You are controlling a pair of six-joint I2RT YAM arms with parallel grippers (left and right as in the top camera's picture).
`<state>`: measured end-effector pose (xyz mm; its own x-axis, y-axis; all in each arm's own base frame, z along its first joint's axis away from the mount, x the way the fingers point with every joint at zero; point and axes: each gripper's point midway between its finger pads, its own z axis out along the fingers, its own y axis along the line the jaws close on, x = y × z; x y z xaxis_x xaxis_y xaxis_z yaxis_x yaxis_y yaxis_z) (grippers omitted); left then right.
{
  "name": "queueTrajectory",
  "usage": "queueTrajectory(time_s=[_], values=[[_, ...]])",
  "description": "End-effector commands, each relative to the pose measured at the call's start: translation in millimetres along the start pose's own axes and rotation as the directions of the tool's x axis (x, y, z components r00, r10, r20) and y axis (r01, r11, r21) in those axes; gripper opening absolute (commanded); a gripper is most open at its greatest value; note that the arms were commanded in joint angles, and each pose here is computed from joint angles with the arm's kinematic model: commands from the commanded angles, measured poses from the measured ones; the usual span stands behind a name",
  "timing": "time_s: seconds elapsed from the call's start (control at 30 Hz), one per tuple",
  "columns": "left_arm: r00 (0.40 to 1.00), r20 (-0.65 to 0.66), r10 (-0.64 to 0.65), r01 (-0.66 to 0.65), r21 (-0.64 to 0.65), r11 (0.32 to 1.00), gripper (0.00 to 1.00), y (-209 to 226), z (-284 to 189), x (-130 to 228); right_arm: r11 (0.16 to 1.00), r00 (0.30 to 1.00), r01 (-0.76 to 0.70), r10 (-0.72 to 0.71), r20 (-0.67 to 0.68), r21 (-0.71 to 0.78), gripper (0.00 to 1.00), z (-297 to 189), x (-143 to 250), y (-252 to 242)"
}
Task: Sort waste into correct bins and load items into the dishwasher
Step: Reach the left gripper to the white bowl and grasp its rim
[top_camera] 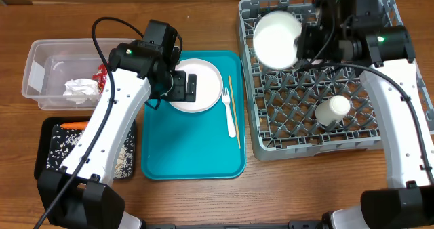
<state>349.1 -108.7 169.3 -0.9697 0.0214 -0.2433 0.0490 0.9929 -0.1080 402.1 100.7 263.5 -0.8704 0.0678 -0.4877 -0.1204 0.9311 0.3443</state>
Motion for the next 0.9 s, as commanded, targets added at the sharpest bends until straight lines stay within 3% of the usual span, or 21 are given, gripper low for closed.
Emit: queueTrajectory(time_s=[0.0,0.2,0.3,0.33,0.4,0.43,0.67,0.8,0.87], values=[[0.999,0.028,0.026,-0.025,-0.019,0.999,1.0,4,1,-8,0.998,0.998,-0.033,0.03,-0.059,-0.045,0.04,0,13,8],[0.999,0.032,0.022,-0.022,-0.014,1.0,1.0,3,1,-9,0.997,0.985,-0.067,0.063,-0.16,-0.023,0.04,-2,38,5],[0.998,0.053,0.025,-0.03,0.098,0.995,1.0,-17,0,-15,0.997,0.977,-0.08,0.075,-0.198,-0.016,0.04,-4,47,4],[0.998,0.054,0.028,-0.036,0.168,0.985,0.94,-29,-2,-16,0.996,0.975,-0.085,0.08,-0.209,-0.014,0.04,-4,50,5],[0.998,0.051,0.038,-0.053,0.333,0.942,0.33,-59,-10,-16,0.996,0.968,-0.094,0.09,-0.234,-0.007,0.04,-6,56,4],[0.998,0.053,0.032,-0.05,0.389,0.92,0.19,-70,-14,-17,0.995,0.965,-0.097,0.093,-0.244,-0.004,0.04,-6,59,4],[0.992,0.1,-0.082,0.024,0.483,0.875,0.41,-109,-24,-38,0.988,0.951,-0.153,0.152,-0.268,0.017,0.04,-7,65,4],[0.982,0.184,-0.037,-0.065,0.518,0.853,0.69,-140,-32,-46,0.989,0.949,-0.145,0.144,-0.281,0.015,0.04,-6,68,7],[0.976,0.217,-0.022,-0.098,0.527,0.844,0.89,-152,-35,-48,0.99,0.948,-0.138,0.135,-0.289,0.012,0.04,-3,70,10]])
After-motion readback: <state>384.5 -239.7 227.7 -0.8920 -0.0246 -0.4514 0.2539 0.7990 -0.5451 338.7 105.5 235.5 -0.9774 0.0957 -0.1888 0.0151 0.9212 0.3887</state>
